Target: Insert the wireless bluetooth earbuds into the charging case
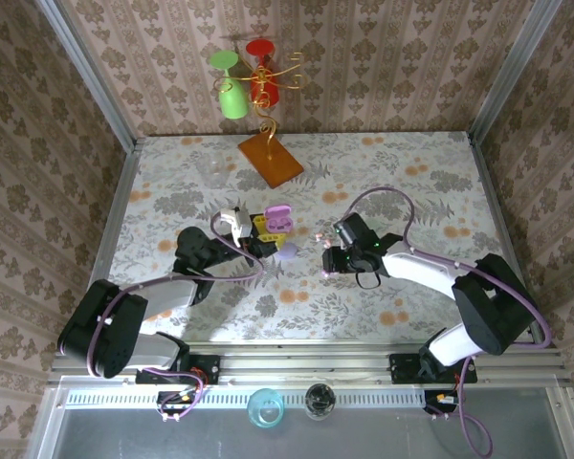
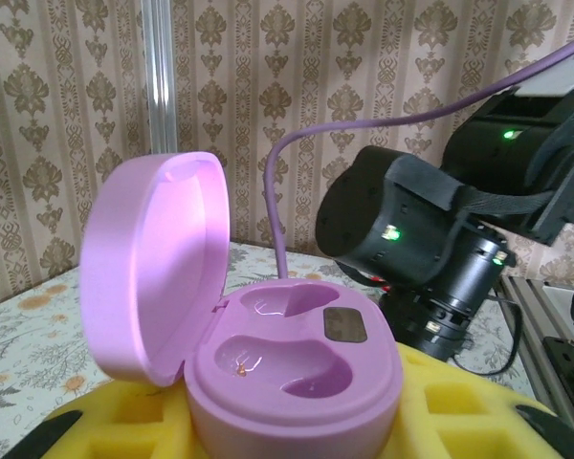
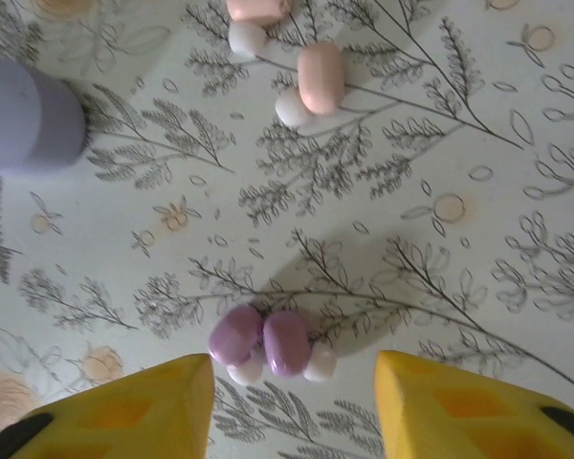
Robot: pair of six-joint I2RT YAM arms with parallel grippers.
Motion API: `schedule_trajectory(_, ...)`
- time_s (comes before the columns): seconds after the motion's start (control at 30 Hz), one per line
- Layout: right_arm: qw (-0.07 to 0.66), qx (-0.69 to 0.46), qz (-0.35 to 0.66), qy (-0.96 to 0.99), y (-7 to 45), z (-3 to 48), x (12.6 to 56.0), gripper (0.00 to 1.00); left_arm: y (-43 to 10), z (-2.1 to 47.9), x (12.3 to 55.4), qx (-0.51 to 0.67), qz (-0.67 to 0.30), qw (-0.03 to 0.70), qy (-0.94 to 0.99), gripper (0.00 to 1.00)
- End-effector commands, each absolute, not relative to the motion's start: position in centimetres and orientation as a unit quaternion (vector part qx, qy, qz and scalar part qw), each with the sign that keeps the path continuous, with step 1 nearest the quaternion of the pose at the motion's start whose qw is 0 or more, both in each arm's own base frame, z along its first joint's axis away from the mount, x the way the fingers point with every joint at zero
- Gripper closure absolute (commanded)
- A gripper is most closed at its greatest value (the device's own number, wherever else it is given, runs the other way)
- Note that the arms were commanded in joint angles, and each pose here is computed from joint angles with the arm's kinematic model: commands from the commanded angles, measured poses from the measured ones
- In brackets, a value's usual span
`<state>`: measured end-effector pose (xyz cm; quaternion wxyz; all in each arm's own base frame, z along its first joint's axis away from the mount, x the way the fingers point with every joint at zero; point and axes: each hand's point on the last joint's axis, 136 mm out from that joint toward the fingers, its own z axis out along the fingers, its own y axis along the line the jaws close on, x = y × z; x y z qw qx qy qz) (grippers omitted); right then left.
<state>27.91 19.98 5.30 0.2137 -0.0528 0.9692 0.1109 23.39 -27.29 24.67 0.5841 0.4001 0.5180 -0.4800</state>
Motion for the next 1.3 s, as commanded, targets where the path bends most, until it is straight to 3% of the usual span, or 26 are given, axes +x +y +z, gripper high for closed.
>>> schedule_trajectory(0.0,0.22,-0.087,0.003,0.972,18.1,5.3,27.8,0.54,-26.9,25.2,23.3,0.405,-0.473,0.595,0.509,0.74)
schedule_trajectory(0.73,0.195,-0.154,-0.075,0.966,20.3,2.9,28.4,0.75,-21.9,25.1,24.2,0.37,-0.413,0.623,0.552,0.74)
schedule_trajectory(0.93,0.208,-0.146,-0.058,0.965,20.5,4.2,28.3,0.69,-21.7,24.9,24.2,0.369,-0.406,0.624,0.556,0.74)
schedule_trajectory(1.27,0.21,-0.14,-0.053,0.966,20.2,4.2,27.9,0.7,-21.8,25.0,24.3,0.371,-0.407,0.624,0.554,0.74)
